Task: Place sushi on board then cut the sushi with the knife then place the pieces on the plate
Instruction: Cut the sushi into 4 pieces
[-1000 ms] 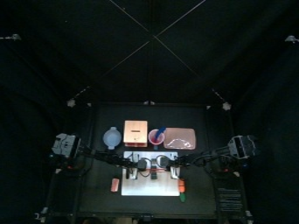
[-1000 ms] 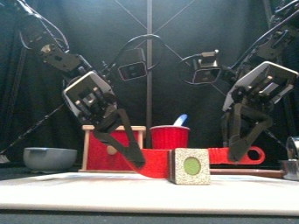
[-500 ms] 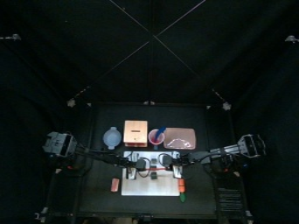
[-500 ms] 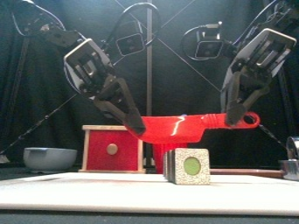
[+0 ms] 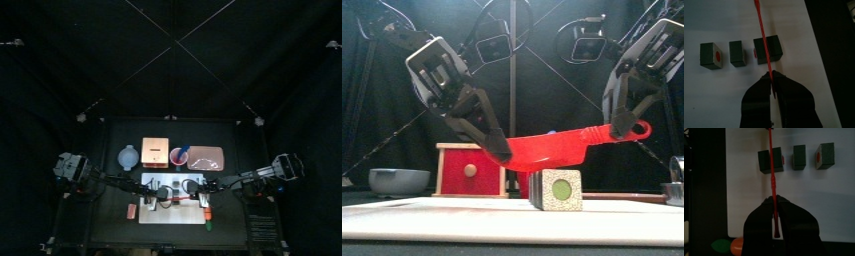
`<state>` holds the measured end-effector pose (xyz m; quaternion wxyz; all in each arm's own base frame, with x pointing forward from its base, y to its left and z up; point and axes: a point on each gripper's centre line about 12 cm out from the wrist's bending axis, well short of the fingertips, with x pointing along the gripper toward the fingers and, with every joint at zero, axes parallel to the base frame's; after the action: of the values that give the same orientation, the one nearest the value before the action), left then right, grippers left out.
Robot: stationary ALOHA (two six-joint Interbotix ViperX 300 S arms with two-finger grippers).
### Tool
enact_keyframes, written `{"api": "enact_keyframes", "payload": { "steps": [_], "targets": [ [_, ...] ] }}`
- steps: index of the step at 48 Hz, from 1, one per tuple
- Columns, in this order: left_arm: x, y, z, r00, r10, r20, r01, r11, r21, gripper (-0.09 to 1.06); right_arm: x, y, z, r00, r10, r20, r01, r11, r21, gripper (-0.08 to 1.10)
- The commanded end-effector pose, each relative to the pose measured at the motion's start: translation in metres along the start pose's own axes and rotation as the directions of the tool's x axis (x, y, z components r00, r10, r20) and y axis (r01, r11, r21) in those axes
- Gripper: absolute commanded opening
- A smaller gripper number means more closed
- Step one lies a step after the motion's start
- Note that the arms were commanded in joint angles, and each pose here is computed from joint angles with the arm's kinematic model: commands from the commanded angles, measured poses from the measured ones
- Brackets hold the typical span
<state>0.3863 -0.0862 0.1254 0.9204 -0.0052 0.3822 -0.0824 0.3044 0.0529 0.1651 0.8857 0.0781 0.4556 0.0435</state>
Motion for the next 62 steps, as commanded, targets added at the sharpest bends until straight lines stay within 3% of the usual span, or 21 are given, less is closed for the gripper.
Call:
{"api": "enact_keyframes", "payload": {
  "steps": [1,27,62],
  "targets": [
    [-0.001,-0.007,0.001,0.9999,-0.013,0.0,0.013,0.9998,0.013,0.41,-0.002,0.002,0.003,1.0,0.004,0.013,-0.004,1.0,-0.006,0.38],
    [-0.001,-0.008,0.002,0.9999,-0.014,0.002,0.014,0.9999,0.008,0.41,0.0,0.002,0.003,1.0,0.004,0.008,-0.004,1.0,-0.003,0.38],
    [-0.01,-0.011,0.017,0.9989,-0.022,0.042,0.021,0.9996,0.017,0.41,-0.01,0.004,0.012,0.999,0.009,0.05,-0.008,1.0,-0.024,0.38]
  ]
}}
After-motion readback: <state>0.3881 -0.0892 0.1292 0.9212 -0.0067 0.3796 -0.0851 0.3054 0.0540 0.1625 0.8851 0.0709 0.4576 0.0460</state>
